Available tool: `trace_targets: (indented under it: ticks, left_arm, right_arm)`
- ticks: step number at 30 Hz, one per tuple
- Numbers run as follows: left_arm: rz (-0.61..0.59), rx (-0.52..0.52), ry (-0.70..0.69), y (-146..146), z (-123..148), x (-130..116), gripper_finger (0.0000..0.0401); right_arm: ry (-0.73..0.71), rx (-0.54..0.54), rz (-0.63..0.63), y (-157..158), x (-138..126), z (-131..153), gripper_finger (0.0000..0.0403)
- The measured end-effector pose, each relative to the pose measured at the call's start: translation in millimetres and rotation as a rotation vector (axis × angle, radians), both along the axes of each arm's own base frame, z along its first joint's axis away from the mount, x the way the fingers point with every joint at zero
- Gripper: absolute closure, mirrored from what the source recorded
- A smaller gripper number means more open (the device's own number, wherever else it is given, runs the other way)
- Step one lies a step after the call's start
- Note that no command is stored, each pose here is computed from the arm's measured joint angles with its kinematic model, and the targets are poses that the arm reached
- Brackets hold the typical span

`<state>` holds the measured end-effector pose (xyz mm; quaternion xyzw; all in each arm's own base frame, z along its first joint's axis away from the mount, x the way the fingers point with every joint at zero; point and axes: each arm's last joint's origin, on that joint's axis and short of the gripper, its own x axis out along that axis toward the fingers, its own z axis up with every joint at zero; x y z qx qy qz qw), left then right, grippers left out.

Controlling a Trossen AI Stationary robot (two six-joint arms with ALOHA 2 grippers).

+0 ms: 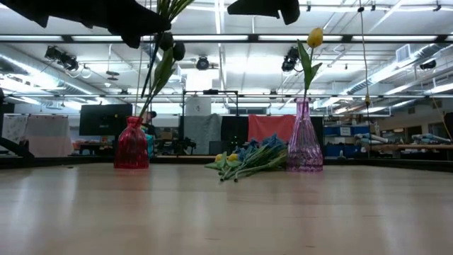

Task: Sort flowers into vase by color
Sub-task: Put the blue flower into the blue vase

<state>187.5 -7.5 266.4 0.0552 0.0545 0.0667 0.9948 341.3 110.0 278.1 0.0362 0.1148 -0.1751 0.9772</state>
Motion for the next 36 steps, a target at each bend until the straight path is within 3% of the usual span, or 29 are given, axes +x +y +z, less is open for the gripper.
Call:
trace_targets:
  ticks: [12, 17, 29, 36]
  left_arm:
    - [0.000, 0.023, -0.108, 2.4, 21.5, -36.6, 0.0366]
    - [0.043, 0.029, -0.155, 5.0, 12.9, -53.8, 0.0366]
    - [0.444, 0.078, -0.251, 17.9, 8.3, -88.7, 0.0366]
    - [0.545, 0.111, -0.265, 22.6, -0.5, -88.0, 0.0366]
  right_arm:
    - [0.040, 0.040, -0.024, 2.2, -3.4, -6.2, 0.0080]
    - [0.041, 0.036, -0.033, 3.2, -4.1, -6.4, 0.0080]
    - [0.040, 0.036, -0.033, 3.1, -4.0, -6.4, 0.0080]
    - [0.036, 0.037, -0.033, 3.1, -3.8, -6.0, 0.0080]
